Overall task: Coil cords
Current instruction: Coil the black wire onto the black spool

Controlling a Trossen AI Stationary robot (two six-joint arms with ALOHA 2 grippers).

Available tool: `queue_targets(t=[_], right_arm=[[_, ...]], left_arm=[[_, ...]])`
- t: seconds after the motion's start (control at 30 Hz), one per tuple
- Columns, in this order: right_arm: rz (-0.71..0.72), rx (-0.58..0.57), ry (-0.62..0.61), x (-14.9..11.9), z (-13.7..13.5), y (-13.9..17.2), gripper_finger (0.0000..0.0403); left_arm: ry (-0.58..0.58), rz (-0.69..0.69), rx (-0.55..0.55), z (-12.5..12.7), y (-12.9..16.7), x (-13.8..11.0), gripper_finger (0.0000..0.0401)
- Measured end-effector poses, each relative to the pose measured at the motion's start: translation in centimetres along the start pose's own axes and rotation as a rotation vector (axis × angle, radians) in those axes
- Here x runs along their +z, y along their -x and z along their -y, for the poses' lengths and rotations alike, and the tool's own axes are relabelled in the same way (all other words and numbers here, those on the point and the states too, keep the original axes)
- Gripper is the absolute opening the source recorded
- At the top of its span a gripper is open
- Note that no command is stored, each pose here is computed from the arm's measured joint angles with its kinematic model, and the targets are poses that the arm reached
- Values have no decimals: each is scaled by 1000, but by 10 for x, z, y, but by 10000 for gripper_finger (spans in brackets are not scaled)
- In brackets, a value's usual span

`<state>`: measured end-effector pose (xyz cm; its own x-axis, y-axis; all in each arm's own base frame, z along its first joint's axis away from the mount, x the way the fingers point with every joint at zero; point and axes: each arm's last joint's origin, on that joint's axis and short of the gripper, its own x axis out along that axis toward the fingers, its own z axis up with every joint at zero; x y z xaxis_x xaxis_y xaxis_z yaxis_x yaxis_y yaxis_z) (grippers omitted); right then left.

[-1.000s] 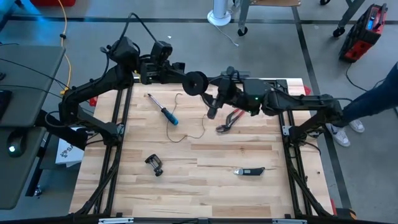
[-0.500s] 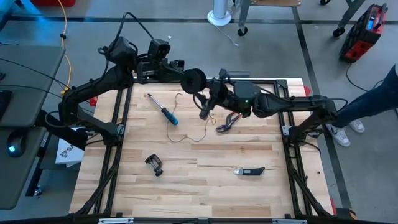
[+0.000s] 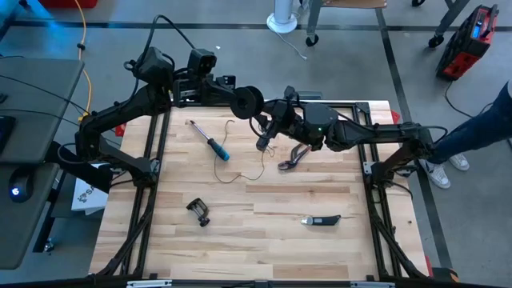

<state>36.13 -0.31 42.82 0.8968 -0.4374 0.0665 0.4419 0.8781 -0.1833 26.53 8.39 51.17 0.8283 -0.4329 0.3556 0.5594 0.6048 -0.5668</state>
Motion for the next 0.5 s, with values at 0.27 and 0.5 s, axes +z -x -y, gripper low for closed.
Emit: queue_targets(t=[0.27, 0.5], right_arm=[[51, -23, -49, 6, 0, 2, 4], [114, 52, -208, 5, 2, -7, 2]], left_arm=[[-16, 34, 10, 3, 1, 2, 0], [-26, 68, 52, -9, -3, 1, 0]])
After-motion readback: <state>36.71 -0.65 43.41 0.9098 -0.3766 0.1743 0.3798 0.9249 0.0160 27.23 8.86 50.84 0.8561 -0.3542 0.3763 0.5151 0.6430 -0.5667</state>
